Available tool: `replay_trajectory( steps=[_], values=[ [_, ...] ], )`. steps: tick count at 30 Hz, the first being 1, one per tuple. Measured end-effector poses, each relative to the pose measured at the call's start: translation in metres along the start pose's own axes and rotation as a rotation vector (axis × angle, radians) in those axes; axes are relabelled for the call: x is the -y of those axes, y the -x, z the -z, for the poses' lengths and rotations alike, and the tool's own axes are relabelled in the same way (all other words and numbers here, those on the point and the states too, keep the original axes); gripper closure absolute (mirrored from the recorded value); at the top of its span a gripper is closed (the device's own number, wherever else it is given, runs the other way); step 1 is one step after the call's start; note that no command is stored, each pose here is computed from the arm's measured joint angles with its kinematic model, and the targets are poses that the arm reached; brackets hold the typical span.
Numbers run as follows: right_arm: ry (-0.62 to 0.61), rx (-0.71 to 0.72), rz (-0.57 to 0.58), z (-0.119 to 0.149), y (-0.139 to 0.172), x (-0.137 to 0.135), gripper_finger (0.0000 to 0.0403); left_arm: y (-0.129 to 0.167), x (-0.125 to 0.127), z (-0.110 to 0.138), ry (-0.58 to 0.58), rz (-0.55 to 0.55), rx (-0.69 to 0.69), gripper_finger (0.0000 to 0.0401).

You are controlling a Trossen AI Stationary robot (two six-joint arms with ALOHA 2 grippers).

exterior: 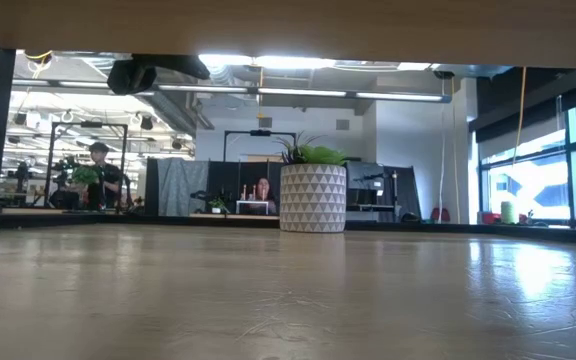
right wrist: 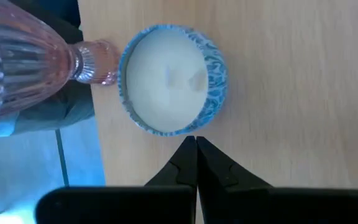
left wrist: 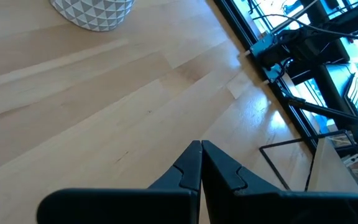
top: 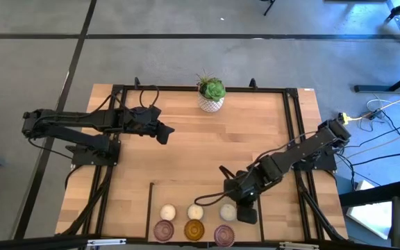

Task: Pick & Place candle stick holders
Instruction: Put the light blue scented candle on the shelf, then adjust the pink candle holder on the shelf

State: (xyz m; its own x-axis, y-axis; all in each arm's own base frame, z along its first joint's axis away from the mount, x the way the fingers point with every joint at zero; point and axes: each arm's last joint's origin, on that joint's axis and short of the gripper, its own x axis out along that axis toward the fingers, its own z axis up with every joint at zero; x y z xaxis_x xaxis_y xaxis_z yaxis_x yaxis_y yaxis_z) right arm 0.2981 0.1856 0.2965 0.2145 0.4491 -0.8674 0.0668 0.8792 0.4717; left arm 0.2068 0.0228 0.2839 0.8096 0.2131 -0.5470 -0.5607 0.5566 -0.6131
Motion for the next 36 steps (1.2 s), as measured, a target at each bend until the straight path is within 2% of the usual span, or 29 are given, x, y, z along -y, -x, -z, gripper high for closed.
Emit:
replay_trajectory(
  steps=[18,29,32,36],
  values=[
    [-0.002,0.011,-0.055,-0.007,-0.009,-0.003,0.0403,0.001,0.002,0.003,-0.014,0.005,-0.015,0.0399],
    [-0.014,0.046,-0.020,-0.009,-0.009,-0.002,0.0403,0.002,0.006,0.009,-0.025,-0.003,-0.005,0.0399],
    [-0.015,0.048,0.026,-0.005,-0.005,0.000,0.0403,0.002,0.006,0.009,-0.014,-0.005,0.000,0.0399],
    [0.032,0.140,0.228,-0.002,0.026,-0.010,0.0403,0.002,0.006,0.008,0.010,-0.008,0.022,0.0399]
  ],
)
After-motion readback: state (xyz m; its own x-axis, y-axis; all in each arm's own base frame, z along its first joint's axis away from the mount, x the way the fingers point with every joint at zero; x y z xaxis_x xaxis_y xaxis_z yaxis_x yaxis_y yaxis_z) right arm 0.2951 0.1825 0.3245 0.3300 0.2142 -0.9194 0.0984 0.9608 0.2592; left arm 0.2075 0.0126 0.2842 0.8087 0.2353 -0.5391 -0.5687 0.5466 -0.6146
